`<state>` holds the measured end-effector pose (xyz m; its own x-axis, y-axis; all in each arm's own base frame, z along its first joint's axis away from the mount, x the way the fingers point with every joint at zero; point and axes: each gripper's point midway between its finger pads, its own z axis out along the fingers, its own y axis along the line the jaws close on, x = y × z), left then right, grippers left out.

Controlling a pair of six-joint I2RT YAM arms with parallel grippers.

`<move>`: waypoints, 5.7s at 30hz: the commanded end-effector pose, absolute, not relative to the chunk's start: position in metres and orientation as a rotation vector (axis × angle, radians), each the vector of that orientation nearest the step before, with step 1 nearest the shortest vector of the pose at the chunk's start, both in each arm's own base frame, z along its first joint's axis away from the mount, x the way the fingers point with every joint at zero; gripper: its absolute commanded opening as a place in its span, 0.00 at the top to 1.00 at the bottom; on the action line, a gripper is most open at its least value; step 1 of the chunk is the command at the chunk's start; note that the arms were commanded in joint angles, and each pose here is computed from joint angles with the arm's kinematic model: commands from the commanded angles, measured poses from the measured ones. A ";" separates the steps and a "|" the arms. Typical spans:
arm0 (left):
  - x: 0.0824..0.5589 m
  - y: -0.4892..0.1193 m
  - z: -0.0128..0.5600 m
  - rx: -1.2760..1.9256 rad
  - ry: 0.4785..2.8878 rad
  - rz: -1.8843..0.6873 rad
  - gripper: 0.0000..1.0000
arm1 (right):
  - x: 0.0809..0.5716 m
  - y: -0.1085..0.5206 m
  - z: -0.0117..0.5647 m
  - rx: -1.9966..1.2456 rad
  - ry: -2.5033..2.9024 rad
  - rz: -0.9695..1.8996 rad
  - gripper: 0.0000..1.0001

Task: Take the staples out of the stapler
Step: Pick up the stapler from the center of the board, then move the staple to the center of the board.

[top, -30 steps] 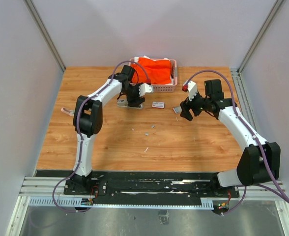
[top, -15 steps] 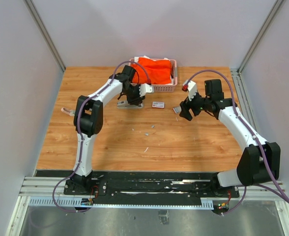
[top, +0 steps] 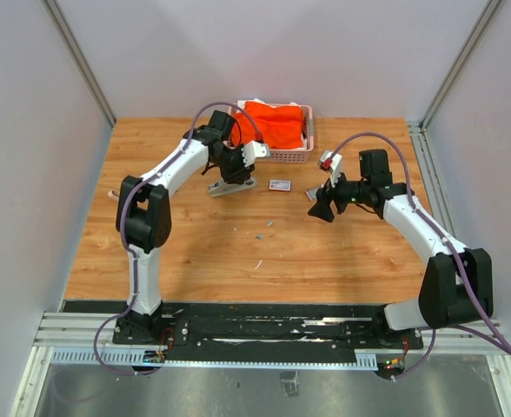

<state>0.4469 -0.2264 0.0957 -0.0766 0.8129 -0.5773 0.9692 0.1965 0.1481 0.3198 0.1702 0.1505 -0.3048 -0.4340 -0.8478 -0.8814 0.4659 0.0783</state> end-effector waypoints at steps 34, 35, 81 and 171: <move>0.312 -0.264 0.191 1.366 1.601 -0.570 1.00 | 0.314 0.298 0.159 -0.619 2.359 1.441 0.55; 0.313 -0.264 0.190 1.359 1.604 -0.567 1.00 | 0.314 0.298 0.158 -0.621 2.361 1.442 0.56; 0.332 -0.093 0.211 0.814 1.723 -0.239 1.00 | 0.308 0.336 0.041 -1.697 1.837 0.309 0.34; 0.332 -0.095 0.197 0.831 1.736 -0.259 1.00 | 0.277 0.335 0.015 -1.512 2.187 0.243 0.74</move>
<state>0.3221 -0.0920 0.1743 -0.2141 0.4040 -0.8893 0.6507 0.7380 0.1786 0.2816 0.3388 0.0234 -0.2649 -0.8150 -0.5153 -0.9228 0.3693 -0.1096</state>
